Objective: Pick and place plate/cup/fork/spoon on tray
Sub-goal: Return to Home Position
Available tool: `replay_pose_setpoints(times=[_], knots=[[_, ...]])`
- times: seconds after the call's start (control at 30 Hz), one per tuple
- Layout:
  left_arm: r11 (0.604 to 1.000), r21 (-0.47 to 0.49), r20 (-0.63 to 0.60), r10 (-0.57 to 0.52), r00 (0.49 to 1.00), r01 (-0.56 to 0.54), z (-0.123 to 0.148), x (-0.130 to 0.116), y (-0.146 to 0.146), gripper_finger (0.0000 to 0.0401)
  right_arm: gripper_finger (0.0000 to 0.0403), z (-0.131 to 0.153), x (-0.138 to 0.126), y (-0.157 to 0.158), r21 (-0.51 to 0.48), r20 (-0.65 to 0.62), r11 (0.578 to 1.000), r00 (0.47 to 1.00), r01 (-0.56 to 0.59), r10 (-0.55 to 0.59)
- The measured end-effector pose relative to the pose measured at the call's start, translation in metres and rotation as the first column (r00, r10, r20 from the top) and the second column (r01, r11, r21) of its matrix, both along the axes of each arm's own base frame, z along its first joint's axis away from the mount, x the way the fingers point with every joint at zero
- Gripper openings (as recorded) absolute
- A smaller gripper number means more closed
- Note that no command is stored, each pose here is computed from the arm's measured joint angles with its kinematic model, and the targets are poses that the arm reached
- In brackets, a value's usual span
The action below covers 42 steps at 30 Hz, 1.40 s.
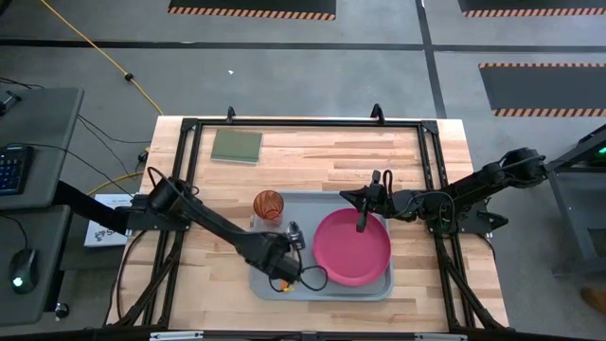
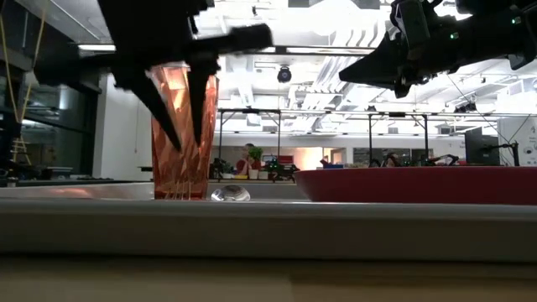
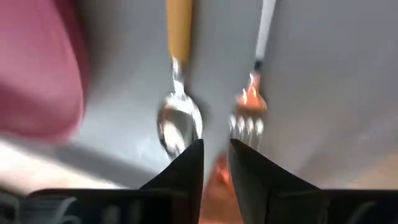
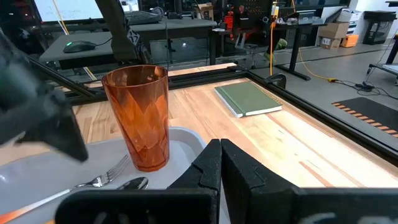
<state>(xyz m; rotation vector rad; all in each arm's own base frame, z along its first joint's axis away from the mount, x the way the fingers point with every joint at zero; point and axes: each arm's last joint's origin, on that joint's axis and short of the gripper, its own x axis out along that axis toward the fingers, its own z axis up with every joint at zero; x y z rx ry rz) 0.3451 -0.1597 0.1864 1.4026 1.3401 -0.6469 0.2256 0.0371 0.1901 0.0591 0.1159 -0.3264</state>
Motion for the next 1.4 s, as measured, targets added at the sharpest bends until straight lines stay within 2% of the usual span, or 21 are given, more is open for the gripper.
replay_pose_setpoints(times=[0.1,0.17,0.27,0.33,0.4,0.47,0.6,0.7,0.8,0.9,0.97,1.07,1.2,1.4], knots=[[0.988,0.002,0.007,0.152,0.988,-0.152,0.018,-0.010,0.003,0.0074,0.0000,0.000,0.000,0.000,-0.001,0.000,1.000,1.000,0.000,0.000],[0.952,-0.054,0.064,0.304,0.951,-0.301,0.034,-0.015,0.006,0.0070,0.0000,0.000,0.000,0.000,-0.002,-0.001,1.000,1.000,0.000,0.000],[0.858,-0.248,0.078,0.481,0.873,-0.450,0.062,-0.026,0.009,0.0049,0.0000,0.000,0.000,0.000,-0.002,-0.001,1.000,1.000,0.000,0.000],[0.782,-0.416,0.072,0.537,0.841,-0.464,0.078,-0.034,0.007,0.0025,0.0000,0.000,0.000,0.000,-0.002,-0.001,1.000,1.000,0.000,0.000],[0.730,-0.542,0.074,0.536,0.841,-0.417,0.090,-0.045,0.005,0.0007,0.0000,0.000,0.000,0.000,-0.001,-0.001,1.000,1.000,0.000,0.000],[0.696,-0.632,0.128,0.527,0.840,-0.340,0.099,-0.056,0.004,0.0006,0.0000,0.000,0.000,0.000,-0.002,-0.001,1.000,1.000,0.000,-0.001],[0.652,-0.739,0.288,0.533,0.796,-0.169,0.113,-0.082,0.010,0.0001,0.0000,0.000,0.000,0.000,-0.003,-0.002,1.000,1.000,-0.001,0.001],[0.637,-0.770,0.420,0.550,0.722,-0.037,0.120,-0.100,0.020,0.0001,0.0000,0.000,0.000,0.000,-0.010,-0.004,1.000,1.000,-0.002,0.002],[0.643,-0.762,0.534,0.555,0.638,0.078,0.129,-0.121,0.034,0.0001,0.0000,0.000,0.000,0.000,-0.010,-0.004,1.000,1.000,-0.002,0.002],[0.645,-0.749,0.617,0.595,0.515,0.152,0.146,-0.139,0.055,0.0000,0.0000,0.000,0.000,0.000,-0.010,-0.004,1.000,1.000,-0.002,0.002],[0.617,-0.764,0.629,0.644,0.436,0.189,0.162,-0.152,0.073,0.0000,0.0000,0.000,0.000,0.000,-0.010,-0.004,1.000,1.000,-0.003,0.002],[0.570,-0.786,0.617,0.700,0.359,0.238,0.179,-0.170,0.099,0.0000,0.0000,0.000,0.000,0.000,-0.010,-0.004,1.000,1.000,-0.003,0.003],[0.514,-0.816,0.577,0.758,0.305,0.266,0.178,-0.186,0.122,0.0000,0.0000,0.000,0.000,0.000,-0.010,-0.004,1.000,1.000,-0.003,0.003],[0.462,-0.845,0.528,0.799,0.289,0.269,0.136,-0.193,0.136,0.0000,0.0000,0.000,0.000,0.000,-0.010,-0.005,1.000,1.000,-0.004,0.004]])
